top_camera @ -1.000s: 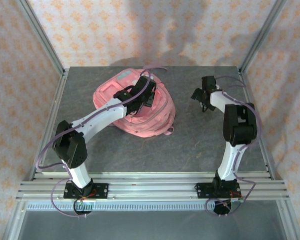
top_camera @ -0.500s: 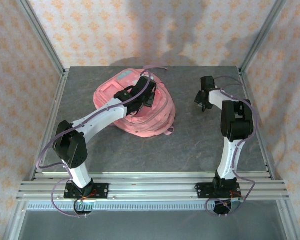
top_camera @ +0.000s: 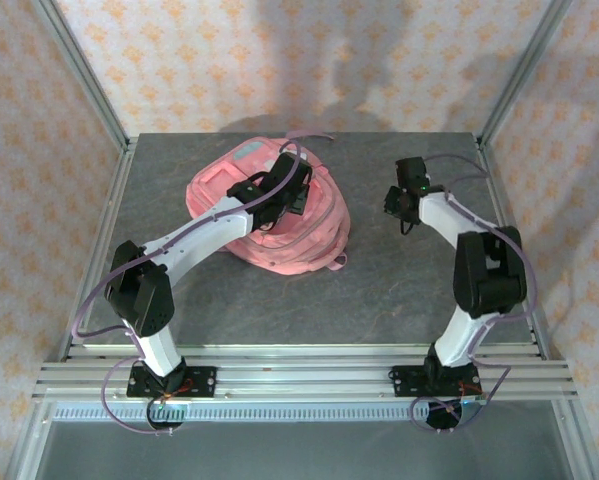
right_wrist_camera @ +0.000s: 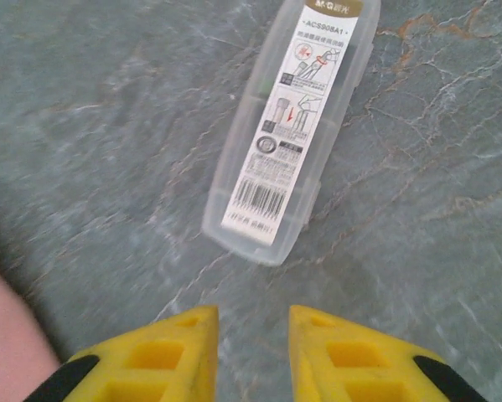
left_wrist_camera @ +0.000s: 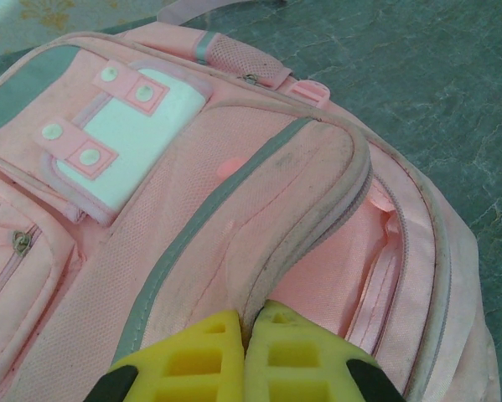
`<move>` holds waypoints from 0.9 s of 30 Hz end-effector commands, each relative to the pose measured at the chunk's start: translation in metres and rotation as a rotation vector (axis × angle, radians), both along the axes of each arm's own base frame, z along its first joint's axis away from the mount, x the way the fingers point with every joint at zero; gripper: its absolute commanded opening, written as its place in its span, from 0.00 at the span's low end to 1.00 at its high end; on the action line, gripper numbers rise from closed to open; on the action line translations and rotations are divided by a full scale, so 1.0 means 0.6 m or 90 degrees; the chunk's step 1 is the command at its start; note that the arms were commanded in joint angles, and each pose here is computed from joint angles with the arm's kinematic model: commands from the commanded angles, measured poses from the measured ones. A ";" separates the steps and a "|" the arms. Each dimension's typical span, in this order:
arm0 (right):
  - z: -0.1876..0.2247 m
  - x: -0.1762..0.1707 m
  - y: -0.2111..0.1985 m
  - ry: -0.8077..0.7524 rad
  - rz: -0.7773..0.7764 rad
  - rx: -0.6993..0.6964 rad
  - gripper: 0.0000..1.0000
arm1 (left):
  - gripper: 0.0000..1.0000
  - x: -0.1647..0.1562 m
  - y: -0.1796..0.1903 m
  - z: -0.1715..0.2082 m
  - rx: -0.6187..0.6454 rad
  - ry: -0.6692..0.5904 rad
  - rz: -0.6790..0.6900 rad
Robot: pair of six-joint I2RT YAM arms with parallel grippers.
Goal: Pack the student bag
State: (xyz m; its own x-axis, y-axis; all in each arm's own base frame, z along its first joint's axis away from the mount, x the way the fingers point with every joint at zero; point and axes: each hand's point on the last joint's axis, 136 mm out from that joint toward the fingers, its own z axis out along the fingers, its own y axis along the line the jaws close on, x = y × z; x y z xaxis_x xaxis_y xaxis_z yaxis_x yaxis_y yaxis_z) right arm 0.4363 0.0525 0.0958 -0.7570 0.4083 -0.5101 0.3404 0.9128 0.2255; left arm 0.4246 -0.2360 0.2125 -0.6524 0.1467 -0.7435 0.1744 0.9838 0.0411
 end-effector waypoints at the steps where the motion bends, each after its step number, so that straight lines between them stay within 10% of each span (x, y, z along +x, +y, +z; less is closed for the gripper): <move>1: 0.033 -0.016 0.006 -0.022 0.008 0.011 0.33 | 0.00 0.010 0.002 0.045 -0.041 -0.047 0.015; 11: -0.016 0.033 -0.010 0.021 -0.061 -0.010 0.90 | 0.00 0.013 -0.007 0.041 -0.056 -0.041 0.010; 22: -0.120 0.094 -0.038 0.115 -0.139 -0.056 0.82 | 0.00 0.012 -0.003 0.040 -0.048 -0.038 0.012; 27: -0.140 0.082 -0.040 0.135 -0.139 -0.042 0.50 | 0.00 0.010 -0.002 0.041 -0.048 -0.040 0.015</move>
